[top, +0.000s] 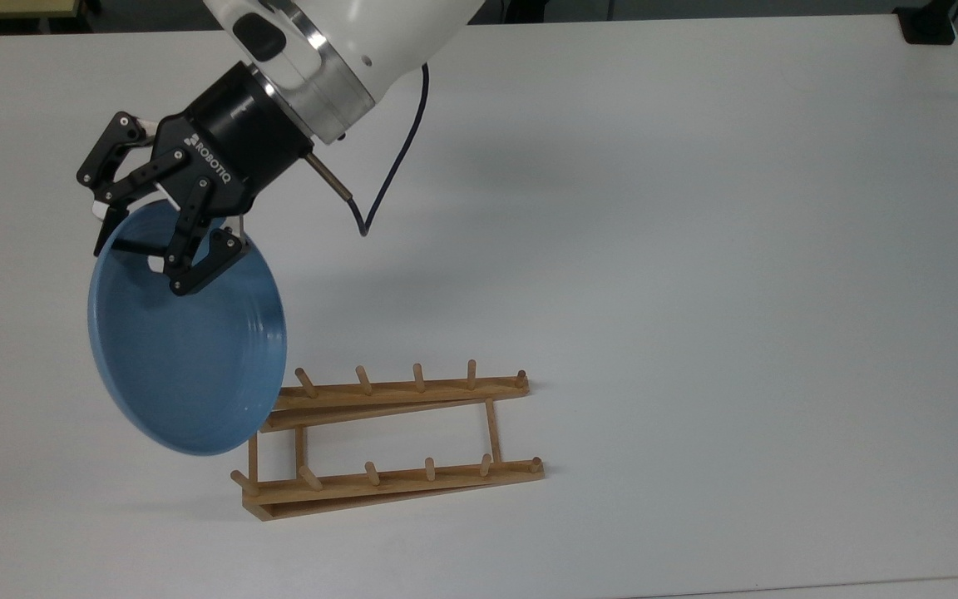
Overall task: Place plate in plate rack
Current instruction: 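Lower the upright plate between the rack's end pegs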
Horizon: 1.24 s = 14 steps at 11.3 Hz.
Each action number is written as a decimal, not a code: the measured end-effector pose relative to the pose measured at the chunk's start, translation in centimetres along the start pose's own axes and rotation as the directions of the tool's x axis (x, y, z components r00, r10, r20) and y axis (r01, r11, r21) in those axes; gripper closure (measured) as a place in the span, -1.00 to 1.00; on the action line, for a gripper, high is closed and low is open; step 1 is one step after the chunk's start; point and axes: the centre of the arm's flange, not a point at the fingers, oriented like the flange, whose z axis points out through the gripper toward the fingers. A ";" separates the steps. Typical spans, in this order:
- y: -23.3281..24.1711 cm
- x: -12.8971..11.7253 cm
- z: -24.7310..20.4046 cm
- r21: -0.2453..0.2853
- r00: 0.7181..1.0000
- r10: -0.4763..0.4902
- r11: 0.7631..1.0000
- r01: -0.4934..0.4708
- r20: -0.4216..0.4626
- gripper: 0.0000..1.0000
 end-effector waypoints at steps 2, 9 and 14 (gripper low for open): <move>-0.6 -0.3 0.5 -0.009 0.999 -0.036 0.999 0.036 -0.029 1.00; -4.7 -4.1 2.0 -0.021 0.982 -0.144 0.990 0.143 -0.124 1.00; -7.5 -6.0 1.3 0.004 0.974 -0.167 0.986 0.169 -0.151 1.00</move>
